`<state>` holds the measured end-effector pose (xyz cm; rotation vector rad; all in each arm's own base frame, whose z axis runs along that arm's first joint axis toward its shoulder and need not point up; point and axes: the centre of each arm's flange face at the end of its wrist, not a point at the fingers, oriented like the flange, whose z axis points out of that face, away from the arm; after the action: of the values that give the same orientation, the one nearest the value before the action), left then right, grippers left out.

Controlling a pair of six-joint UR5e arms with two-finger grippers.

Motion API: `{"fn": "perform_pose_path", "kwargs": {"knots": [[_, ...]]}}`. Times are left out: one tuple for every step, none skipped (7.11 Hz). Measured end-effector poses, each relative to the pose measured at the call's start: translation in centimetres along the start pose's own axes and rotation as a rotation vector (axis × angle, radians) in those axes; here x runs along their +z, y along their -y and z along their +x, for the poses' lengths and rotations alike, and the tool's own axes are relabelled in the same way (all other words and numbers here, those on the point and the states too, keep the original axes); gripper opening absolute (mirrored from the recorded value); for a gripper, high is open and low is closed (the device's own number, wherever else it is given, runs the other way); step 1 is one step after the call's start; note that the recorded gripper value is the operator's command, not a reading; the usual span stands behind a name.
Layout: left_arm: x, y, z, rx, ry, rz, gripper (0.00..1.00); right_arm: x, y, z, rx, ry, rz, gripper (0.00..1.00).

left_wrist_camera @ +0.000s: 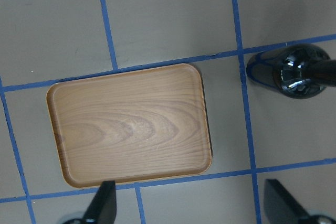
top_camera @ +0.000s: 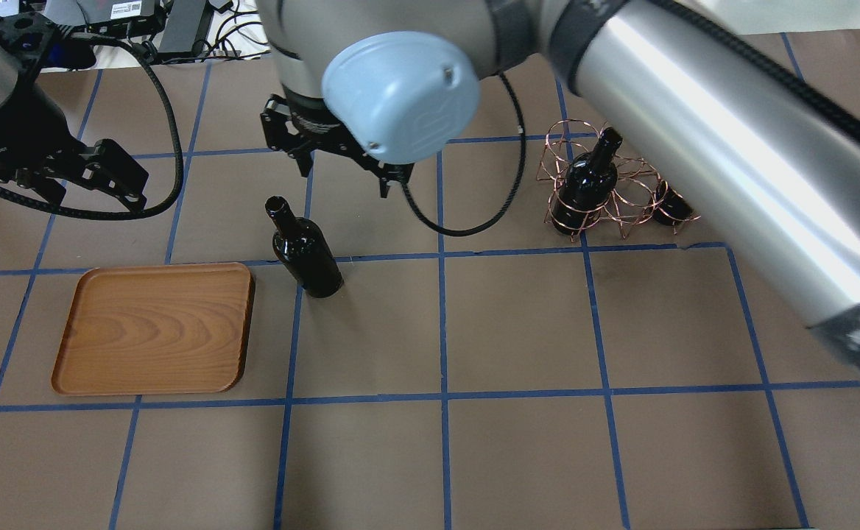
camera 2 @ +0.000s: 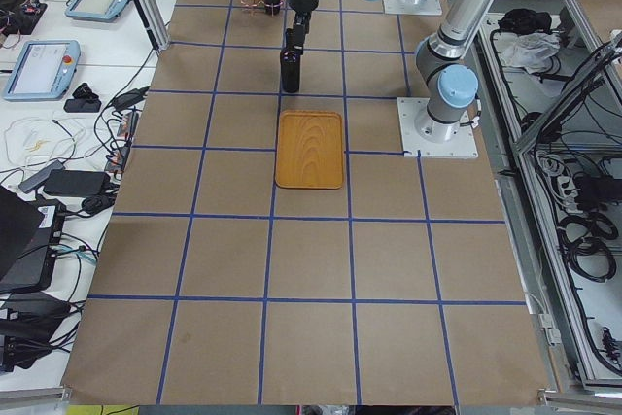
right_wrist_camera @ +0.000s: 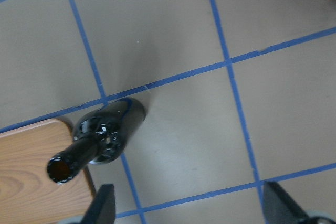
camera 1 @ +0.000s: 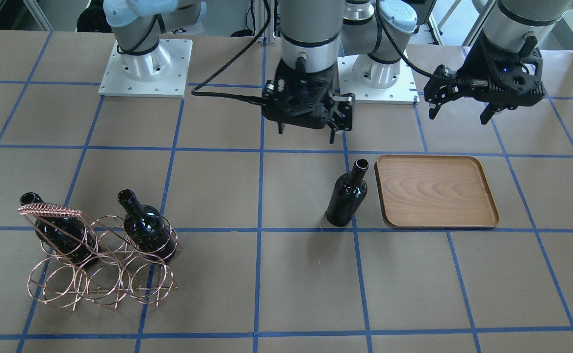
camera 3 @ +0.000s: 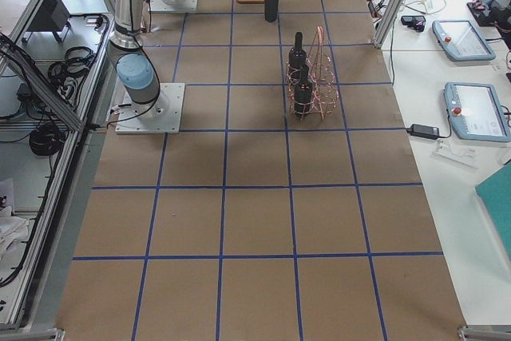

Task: Take wine from basket and place on tray
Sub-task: 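Open the right gripper and withdraw it back over the rack, then move the left gripper down and grasp the standing bottle's neck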

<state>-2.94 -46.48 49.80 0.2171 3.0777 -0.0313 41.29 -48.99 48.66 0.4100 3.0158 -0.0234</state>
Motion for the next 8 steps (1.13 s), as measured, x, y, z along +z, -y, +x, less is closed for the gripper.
{"fn": "perform_pose_path", "kwargs": {"knots": [[0.1, 0.2, 0.2, 0.0, -0.003, 0.0, 1.0, -2.0, 0.8, 4.6, -0.036, 0.0, 0.01, 1.0], [0.2, 0.5, 0.6, -0.005, -0.01, 0.001, 1.0, -3.7, 1.9, 8.8, -0.083, 0.002, 0.028, 1.0], [0.4, 0.9, 1.5, -0.027, -0.037, 0.013, 1.0, -5.3, 3.0, 12.8, -0.135, -0.022, 0.032, 1.0], [0.6, 1.5, 2.9, -0.065, -0.076, 0.026, 1.0, -6.7, 3.4, 16.4, -0.182, -0.082, 0.023, 1.0], [1.1, 2.1, 4.5, -0.092, -0.1, 0.026, 1.0, -8.3, 3.4, 19.4, -0.215, -0.141, 0.026, 1.0], [1.7, 2.8, 6.1, -0.102, -0.111, 0.023, 1.0, -9.5, 3.2, 21.0, -0.222, -0.168, 0.036, 1.0], [2.6, 3.6, 8.0, -0.112, -0.117, 0.022, 1.0, -9.8, 3.1, 21.7, -0.229, -0.178, 0.039, 1.0], [3.8, 4.3, 10.1, -0.107, -0.117, 0.008, 1.0, -9.8, 3.2, 22.0, -0.24, -0.181, 0.041, 1.0]]}}
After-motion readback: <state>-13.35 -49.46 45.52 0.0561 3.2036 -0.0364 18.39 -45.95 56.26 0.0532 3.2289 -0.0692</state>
